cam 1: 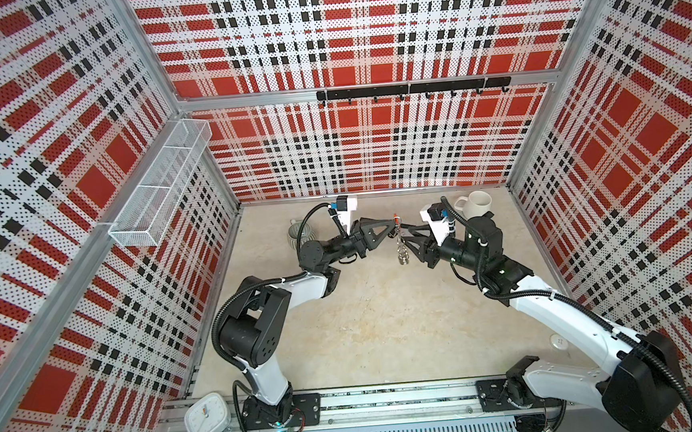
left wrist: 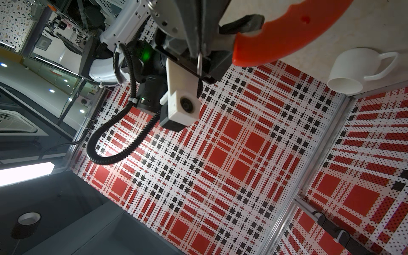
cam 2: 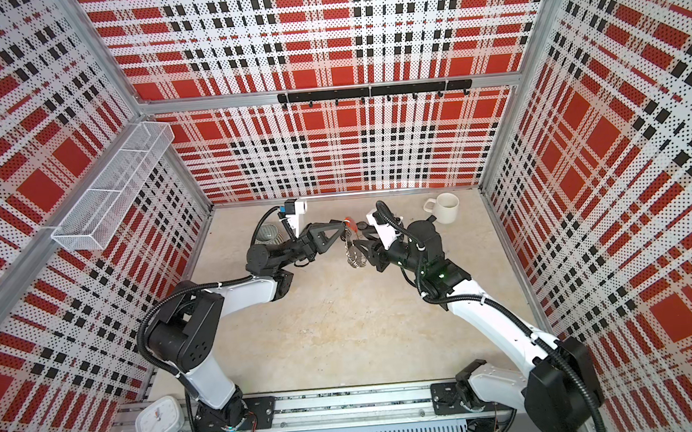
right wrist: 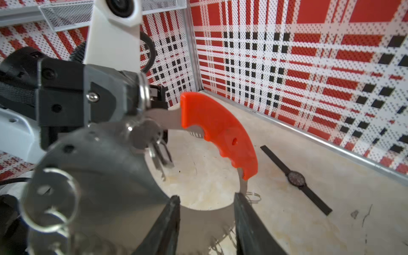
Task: Put the keys on the keyring
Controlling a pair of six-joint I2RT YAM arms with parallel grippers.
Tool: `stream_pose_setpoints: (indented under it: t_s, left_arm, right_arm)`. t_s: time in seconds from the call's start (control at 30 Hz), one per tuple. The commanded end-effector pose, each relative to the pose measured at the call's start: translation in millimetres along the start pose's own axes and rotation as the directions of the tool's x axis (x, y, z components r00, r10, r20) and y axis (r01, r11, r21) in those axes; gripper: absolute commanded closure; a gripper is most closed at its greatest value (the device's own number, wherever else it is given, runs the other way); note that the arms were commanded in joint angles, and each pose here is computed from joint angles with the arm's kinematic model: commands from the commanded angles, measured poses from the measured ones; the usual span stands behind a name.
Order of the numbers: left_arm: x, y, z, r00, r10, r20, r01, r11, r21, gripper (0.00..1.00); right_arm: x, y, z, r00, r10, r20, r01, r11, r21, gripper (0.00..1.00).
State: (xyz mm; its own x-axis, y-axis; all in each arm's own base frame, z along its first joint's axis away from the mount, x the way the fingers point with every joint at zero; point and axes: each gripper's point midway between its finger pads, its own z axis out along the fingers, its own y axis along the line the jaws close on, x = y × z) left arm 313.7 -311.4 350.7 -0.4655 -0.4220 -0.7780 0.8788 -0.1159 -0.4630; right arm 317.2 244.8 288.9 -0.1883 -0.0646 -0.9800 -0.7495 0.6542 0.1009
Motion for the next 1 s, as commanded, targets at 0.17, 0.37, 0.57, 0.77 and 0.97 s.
stream_pose_setpoints:
  t_s: [0.17,0.37,0.57,0.77,0.97]
  left_arm:
    - [-8.4,-43.0,-12.0,0.961,0.258,0.094,-0.269,0.954,0.129,1.0]
    - [13.8,1.6,-33.4,0.953,0.302,0.03,-0.3,0.952,-0.058,1.0]
    - [49.0,44.9,-44.8,0.952,0.291,-0.098,-0.306,0.923,-0.233,1.0]
    - [98.7,96.4,-49.5,0.835,0.323,-0.444,-0.514,0.746,-0.424,0.95]
    - [124.3,122.2,-55.2,0.686,0.289,-0.668,-0.674,0.6,-0.432,0.94]
  right_arm:
    - [-11.5,-42.4,-38.2,0.98,0.01,0.201,-0.069,0.954,0.291,0.46]
    - [14.9,-66.5,-52.5,0.973,0.046,0.225,-0.14,0.896,0.421,0.44]
    - [40.0,-77.3,-61.3,0.976,0.085,0.202,-0.174,0.861,0.478,0.43]
    - [57.3,-82.5,-63.8,0.977,0.11,0.182,-0.188,0.844,0.502,0.43]
    - [68.3,-85.2,-57.6,0.979,0.12,0.164,-0.187,0.845,0.501,0.43]
